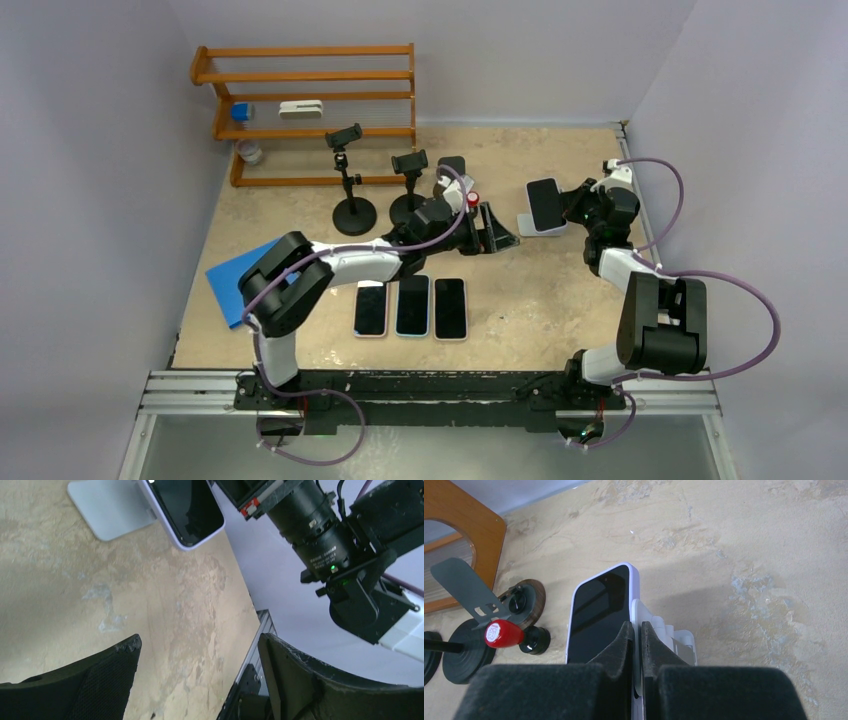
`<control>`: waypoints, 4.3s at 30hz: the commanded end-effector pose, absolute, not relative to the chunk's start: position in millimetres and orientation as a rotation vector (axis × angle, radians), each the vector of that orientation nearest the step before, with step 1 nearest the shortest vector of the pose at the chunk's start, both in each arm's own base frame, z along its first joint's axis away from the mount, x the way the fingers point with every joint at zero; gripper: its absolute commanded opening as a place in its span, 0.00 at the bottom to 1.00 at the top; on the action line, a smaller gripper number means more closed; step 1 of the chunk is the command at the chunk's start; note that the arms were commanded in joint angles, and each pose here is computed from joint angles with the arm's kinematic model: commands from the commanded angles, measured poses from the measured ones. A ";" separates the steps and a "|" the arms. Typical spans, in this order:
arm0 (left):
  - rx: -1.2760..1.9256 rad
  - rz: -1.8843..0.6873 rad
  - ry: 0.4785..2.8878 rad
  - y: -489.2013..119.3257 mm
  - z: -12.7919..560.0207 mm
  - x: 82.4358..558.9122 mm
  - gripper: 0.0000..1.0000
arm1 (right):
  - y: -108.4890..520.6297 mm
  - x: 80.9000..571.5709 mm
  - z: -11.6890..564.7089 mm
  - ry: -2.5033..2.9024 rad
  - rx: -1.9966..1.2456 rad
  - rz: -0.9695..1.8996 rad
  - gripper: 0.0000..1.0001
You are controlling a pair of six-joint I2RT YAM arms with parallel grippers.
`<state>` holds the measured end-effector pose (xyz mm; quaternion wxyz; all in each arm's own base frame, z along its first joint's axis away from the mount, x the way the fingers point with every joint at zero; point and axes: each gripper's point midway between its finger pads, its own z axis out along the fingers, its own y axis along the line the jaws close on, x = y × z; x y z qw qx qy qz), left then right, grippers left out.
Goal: Remove the phone from the phone stand
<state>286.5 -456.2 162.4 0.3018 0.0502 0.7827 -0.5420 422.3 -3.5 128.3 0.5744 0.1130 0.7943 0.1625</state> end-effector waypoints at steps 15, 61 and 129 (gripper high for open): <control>-0.002 -1.563 1.995 -519.5 158.4 334.4 0.83 | 16.3 405.4 106.5 1.961 0.255 0.459 0.00; -0.032 -1.777 1.934 -565.8 157.1 353.1 0.67 | 16.8 404.6 107.9 1.956 0.253 0.464 0.00; 0.211 -1.743 1.816 -535.8 225.9 292.7 0.00 | -9.6 398.0 169.6 1.733 0.427 0.349 0.78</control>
